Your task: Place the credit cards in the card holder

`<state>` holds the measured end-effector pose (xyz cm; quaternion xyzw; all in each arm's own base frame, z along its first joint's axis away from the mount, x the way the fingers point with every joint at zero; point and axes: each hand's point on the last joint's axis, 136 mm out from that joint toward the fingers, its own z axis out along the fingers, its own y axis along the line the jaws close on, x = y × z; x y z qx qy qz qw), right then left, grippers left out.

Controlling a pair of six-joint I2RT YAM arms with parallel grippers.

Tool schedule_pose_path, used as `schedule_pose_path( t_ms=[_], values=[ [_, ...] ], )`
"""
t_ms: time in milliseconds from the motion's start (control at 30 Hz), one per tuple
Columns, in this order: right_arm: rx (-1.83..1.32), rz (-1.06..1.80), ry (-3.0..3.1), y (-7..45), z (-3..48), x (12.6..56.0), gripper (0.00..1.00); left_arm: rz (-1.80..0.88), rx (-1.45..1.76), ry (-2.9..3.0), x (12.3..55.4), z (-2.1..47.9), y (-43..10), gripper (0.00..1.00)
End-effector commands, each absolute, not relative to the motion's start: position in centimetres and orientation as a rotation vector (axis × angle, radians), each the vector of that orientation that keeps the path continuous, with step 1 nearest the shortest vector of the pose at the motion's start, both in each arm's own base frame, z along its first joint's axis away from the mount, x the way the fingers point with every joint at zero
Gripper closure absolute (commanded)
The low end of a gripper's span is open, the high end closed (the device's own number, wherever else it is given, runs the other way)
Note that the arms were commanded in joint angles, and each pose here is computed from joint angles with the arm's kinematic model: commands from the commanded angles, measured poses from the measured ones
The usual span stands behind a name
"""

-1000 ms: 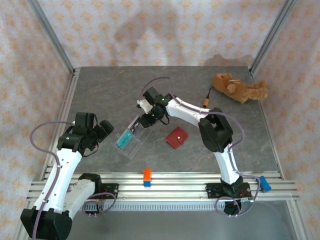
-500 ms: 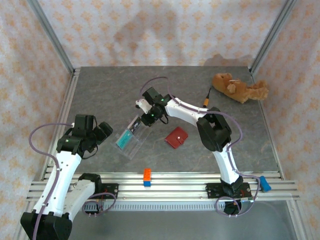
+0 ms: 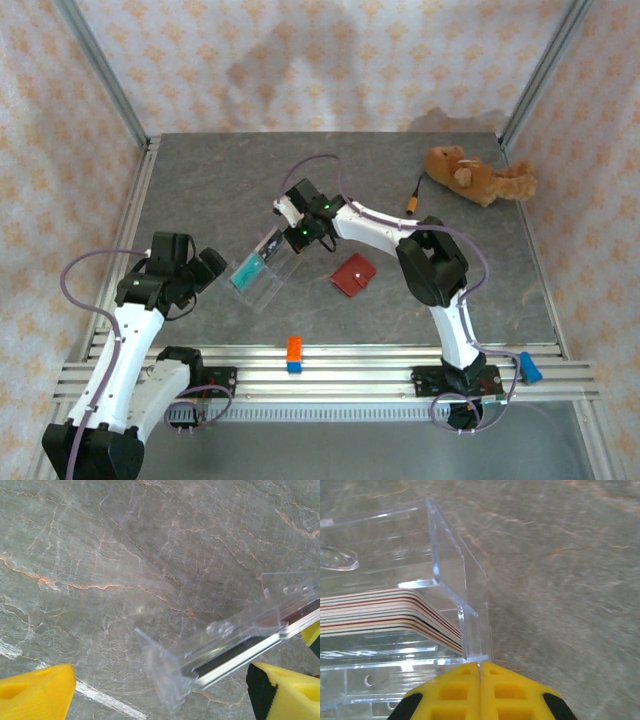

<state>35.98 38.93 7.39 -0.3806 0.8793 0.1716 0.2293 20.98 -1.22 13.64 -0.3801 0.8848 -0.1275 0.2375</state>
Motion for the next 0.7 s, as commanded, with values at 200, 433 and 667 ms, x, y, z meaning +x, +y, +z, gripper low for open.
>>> schedule_pose_path(
  t_ms=[200,433,667],
  values=[
    [-0.378,0.168,2.484,30.5,9.0,43.1,1.0,-0.395,-1.002,2.435,21.8,14.0,-1.8,0.1],
    [-0.339,0.251,2.494,29.4,9.9,42.6,1.0,-0.591,-0.836,2.449,23.5,14.7,-4.5,0.1],
    [-0.395,0.189,2.533,27.0,10.0,41.2,1.0,-0.702,-0.778,2.444,24.1,14.6,-6.0,0.13]
  ],
)
